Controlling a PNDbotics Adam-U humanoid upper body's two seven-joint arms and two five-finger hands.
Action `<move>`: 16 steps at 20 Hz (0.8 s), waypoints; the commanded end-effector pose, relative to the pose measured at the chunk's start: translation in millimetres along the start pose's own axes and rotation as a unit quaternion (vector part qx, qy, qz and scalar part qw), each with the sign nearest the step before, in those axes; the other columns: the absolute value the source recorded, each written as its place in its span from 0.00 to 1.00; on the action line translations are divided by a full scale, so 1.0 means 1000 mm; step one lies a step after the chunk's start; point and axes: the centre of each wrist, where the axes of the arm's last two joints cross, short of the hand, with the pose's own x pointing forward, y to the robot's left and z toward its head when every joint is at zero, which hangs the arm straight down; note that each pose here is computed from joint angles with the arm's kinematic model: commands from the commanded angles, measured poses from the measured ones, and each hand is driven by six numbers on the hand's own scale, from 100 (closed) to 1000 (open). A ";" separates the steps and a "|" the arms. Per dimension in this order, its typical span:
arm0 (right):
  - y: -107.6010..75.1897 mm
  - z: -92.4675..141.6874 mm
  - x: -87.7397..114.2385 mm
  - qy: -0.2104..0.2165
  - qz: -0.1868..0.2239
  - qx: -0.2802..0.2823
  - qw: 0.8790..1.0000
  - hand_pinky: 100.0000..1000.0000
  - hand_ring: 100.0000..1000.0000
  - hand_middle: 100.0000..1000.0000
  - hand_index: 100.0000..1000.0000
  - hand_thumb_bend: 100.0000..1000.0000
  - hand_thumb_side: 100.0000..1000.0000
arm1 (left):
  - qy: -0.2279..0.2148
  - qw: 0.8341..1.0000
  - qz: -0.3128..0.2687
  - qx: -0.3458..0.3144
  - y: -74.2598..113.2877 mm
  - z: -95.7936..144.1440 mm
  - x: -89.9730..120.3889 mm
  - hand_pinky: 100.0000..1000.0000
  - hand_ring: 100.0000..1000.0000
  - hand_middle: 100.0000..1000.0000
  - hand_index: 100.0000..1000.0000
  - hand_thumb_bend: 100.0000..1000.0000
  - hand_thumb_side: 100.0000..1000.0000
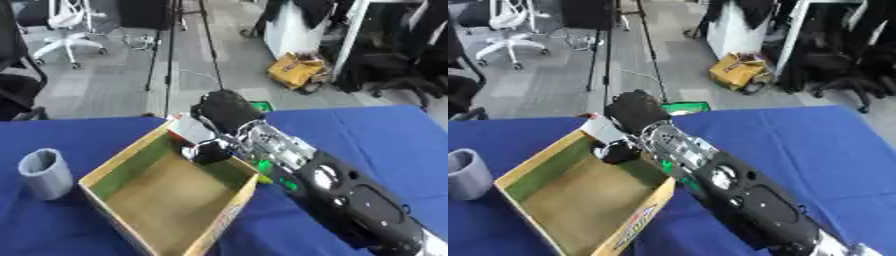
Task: Pick up objects on the table and place them in the box.
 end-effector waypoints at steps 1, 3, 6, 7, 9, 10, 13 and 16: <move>-0.009 -0.002 -0.002 -0.010 0.008 -0.003 1.000 0.88 0.81 0.40 0.55 0.30 0.78 | -0.011 1.000 0.003 0.001 0.002 -0.005 0.004 0.93 0.86 0.83 0.90 0.00 1.00; -0.009 -0.002 -0.002 -0.017 0.011 0.004 1.000 0.88 0.82 0.40 0.55 0.30 0.78 | -0.011 1.000 0.003 0.001 0.002 -0.005 0.004 0.93 0.86 0.83 0.90 0.00 1.00; -0.011 -0.003 0.000 -0.024 0.016 0.007 1.000 0.89 0.84 0.45 0.60 0.33 0.81 | -0.010 1.000 0.003 0.001 0.002 -0.004 0.004 0.93 0.86 0.83 0.90 0.00 1.00; -0.012 -0.003 0.001 -0.026 0.019 0.008 0.999 0.89 0.84 0.45 0.60 0.33 0.81 | -0.010 1.000 0.003 0.001 0.002 -0.004 0.004 0.93 0.86 0.83 0.90 0.00 1.00; -0.012 -0.003 0.001 -0.028 0.021 0.009 0.999 0.89 0.84 0.45 0.60 0.33 0.81 | -0.009 1.000 0.003 0.001 0.002 -0.004 0.004 0.93 0.86 0.83 0.90 0.00 1.00; -0.012 -0.003 0.001 -0.028 0.022 0.009 0.999 0.89 0.84 0.45 0.60 0.33 0.81 | -0.009 1.000 0.002 0.001 0.002 -0.004 0.004 0.93 0.86 0.83 0.90 0.00 1.00; -0.013 -0.003 0.002 -0.032 0.024 0.011 0.999 0.90 0.86 0.51 0.64 0.37 0.83 | -0.010 1.000 0.002 0.002 0.002 -0.004 0.004 0.94 0.86 0.83 0.90 0.00 1.00; -0.014 -0.003 0.003 -0.035 0.027 0.015 0.999 0.90 0.86 0.53 0.66 0.38 0.83 | -0.009 1.000 0.001 0.001 0.002 -0.004 0.003 0.94 0.86 0.83 0.90 0.00 1.00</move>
